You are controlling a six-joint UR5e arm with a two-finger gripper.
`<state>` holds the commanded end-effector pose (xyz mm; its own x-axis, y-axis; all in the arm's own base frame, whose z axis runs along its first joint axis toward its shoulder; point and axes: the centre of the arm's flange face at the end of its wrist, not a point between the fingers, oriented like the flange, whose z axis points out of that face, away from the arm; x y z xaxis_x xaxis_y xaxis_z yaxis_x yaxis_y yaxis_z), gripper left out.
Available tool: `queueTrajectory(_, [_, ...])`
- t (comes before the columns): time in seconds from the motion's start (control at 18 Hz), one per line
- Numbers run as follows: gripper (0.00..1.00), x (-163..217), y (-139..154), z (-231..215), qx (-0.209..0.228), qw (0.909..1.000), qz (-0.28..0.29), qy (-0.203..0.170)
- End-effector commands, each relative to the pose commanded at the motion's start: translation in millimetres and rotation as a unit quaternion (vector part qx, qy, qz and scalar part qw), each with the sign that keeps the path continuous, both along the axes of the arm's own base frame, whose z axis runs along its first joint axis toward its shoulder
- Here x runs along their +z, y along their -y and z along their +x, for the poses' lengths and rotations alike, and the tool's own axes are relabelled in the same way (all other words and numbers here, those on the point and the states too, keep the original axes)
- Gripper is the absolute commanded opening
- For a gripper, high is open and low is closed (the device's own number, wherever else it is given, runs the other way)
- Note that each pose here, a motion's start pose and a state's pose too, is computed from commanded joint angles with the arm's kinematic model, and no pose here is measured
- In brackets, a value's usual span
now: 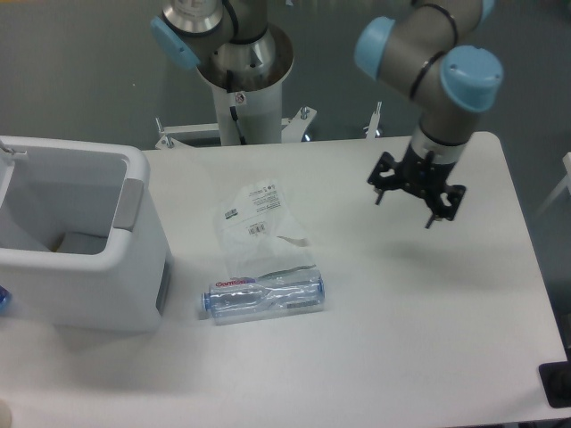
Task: Place the trash in the trash can
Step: 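Move the gripper over the clear plastic bag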
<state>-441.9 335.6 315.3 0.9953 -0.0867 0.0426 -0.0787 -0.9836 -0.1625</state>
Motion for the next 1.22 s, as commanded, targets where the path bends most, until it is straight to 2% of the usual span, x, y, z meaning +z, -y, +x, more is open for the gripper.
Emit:
queueTrajectory(0.06, [1.00, 4.7, -0.5, 5.7, 0.006, 1.0000, 0.002, -0.002])
queueTrajectory(0.28, [1.00, -13.3, -19.6, 36.1, 0.052, 0.9982, -0.005, 0.031])
queueTrajectory(0.44, [1.00, -28.6, -42.4, 61.0, 0.027, 0.9985, -0.015, 0.045])
queueTrajectory(0.78, [1.00, -60.4, -58.0, 93.7, -0.006, 0.9969, -0.042, 0.066])
queueTrajectory(1.06, [1.00, -80.3, -62.2, 100.8, -0.016, 0.9937, -0.098, 0.052])
queueTrajectory(1.22, [1.00, -86.7, -68.6, 107.0, -0.019, 0.9930, -0.103, 0.053])
